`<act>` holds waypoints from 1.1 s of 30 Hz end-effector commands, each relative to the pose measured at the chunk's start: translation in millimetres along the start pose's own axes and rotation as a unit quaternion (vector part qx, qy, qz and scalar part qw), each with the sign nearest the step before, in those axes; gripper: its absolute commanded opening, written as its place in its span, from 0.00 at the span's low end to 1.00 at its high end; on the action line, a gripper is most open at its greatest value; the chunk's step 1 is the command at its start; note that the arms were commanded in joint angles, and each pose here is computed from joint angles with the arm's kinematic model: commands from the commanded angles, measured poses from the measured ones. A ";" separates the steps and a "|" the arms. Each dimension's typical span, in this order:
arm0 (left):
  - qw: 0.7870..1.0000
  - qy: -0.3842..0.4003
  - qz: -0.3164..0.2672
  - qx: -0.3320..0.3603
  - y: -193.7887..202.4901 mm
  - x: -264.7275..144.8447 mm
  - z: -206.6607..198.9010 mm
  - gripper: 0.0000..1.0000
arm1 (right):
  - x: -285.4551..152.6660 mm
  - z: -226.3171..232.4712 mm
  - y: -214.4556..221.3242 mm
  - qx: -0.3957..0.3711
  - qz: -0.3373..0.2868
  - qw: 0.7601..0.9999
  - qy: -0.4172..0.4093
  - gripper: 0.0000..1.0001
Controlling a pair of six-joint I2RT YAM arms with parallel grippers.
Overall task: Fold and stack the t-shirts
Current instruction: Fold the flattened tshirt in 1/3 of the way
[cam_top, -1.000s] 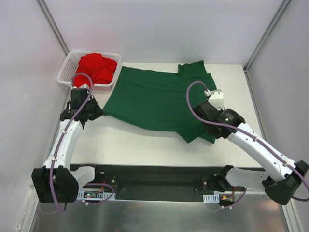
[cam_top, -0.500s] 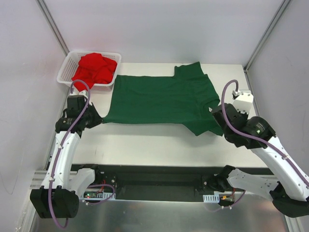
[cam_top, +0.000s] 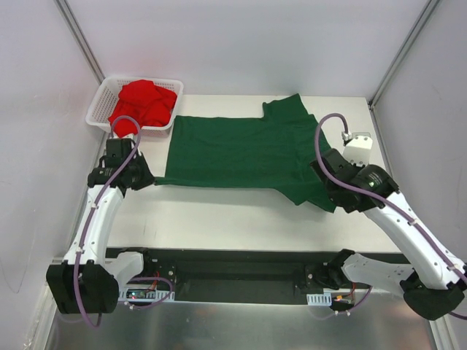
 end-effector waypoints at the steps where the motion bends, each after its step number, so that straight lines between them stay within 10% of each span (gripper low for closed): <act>1: 0.999 -0.013 -0.045 0.003 -24.4 5.1 -4.5 0.00 | 13.6 4.8 3.5 -0.034 0.018 0.999 0.021 0.01; 33: 0.998 -0.049 -0.012 -0.033 -65.0 115.0 -9.4 0.00 | 123.8 84.5 -32.2 -0.048 0.086 0.995 0.019 0.01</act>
Point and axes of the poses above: each gripper's point midway between its finger pads, its own x axis out along the fingers, its own z axis along the line the jaws close on, y = z × x, the point moved 9 cm from there along -x, back along the fingers, and after that the axes turned 6 degrees about -x, right-handed, at the moved point
